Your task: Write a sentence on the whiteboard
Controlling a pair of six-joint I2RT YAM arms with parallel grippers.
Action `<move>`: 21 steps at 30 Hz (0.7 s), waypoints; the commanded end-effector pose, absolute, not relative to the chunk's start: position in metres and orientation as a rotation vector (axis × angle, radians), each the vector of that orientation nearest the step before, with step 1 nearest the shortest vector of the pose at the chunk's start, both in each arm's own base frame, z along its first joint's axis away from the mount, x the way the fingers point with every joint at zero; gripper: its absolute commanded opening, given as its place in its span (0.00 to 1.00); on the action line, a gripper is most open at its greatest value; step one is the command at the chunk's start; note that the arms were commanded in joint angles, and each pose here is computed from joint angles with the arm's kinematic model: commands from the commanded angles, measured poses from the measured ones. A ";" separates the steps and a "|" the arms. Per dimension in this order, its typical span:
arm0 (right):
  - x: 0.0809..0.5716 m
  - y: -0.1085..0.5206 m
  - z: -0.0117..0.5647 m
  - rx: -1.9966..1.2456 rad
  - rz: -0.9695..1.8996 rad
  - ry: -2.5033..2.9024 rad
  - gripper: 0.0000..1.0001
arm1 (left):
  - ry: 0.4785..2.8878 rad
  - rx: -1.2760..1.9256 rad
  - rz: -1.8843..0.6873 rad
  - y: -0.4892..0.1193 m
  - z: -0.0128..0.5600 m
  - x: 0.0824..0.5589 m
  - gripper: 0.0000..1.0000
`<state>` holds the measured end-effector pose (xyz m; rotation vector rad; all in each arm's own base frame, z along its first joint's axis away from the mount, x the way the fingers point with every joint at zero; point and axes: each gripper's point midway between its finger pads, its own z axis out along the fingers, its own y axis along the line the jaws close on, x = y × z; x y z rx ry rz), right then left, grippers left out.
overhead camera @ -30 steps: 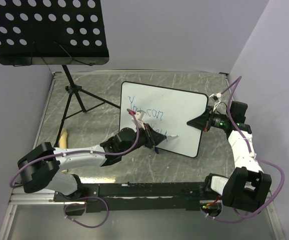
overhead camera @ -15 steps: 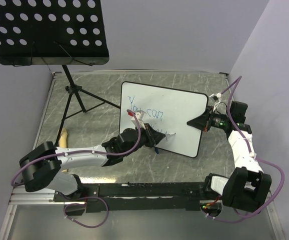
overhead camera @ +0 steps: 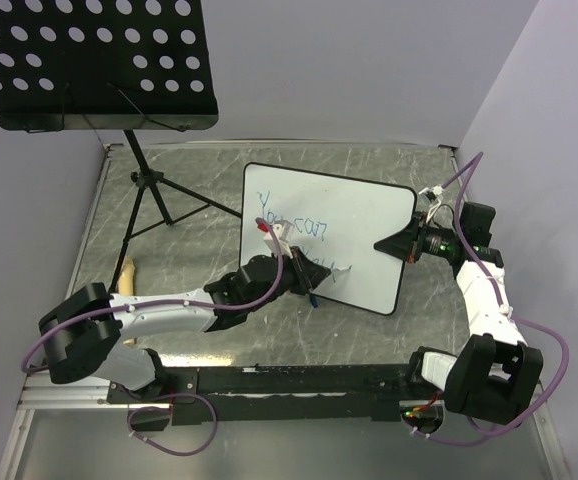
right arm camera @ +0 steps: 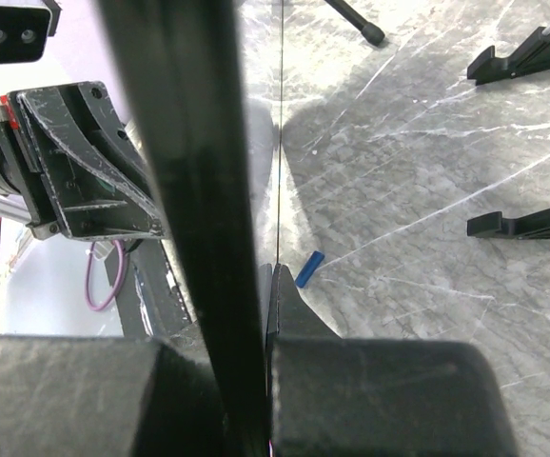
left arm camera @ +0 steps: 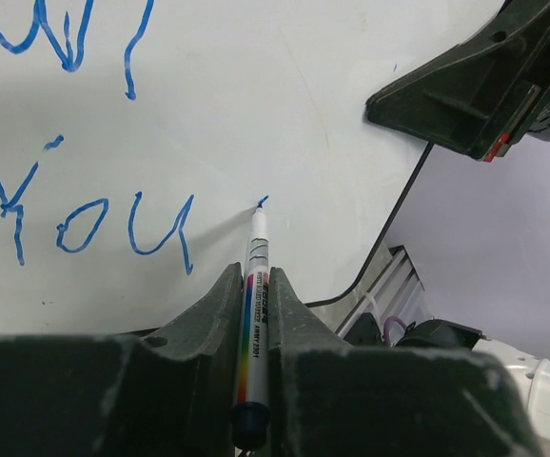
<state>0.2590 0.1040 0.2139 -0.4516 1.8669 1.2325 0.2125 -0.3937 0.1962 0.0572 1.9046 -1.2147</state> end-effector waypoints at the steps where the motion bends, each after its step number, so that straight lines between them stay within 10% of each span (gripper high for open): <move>1: 0.233 0.119 0.263 -0.666 1.379 1.641 0.00 | 1.910 0.073 -1.238 -0.399 0.203 0.209 0.01; 21: 0.233 0.119 0.263 -0.667 1.383 1.641 0.00 | 1.993 0.101 -1.283 -0.401 0.181 0.193 0.01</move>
